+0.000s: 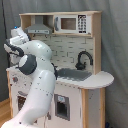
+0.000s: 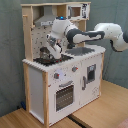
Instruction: Play with the kitchen
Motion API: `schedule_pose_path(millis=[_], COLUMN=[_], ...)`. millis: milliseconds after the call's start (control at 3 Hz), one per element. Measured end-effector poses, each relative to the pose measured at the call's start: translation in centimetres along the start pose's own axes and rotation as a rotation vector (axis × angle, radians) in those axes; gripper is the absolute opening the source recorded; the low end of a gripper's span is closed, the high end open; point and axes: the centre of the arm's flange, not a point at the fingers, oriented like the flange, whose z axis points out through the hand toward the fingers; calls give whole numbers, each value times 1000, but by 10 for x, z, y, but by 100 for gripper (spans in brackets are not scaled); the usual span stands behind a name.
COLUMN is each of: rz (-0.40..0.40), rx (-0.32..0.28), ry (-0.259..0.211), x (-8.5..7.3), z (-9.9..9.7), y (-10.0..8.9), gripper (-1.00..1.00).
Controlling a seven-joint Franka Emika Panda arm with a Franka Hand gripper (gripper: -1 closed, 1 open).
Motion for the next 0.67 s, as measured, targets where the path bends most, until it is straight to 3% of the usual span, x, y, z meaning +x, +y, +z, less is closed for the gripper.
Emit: schedule_pose_path(millis=[667], rz=[-34], rx=[24], ry=[-15], x=[7], z=[11], y=[-9], gripper=[-100])
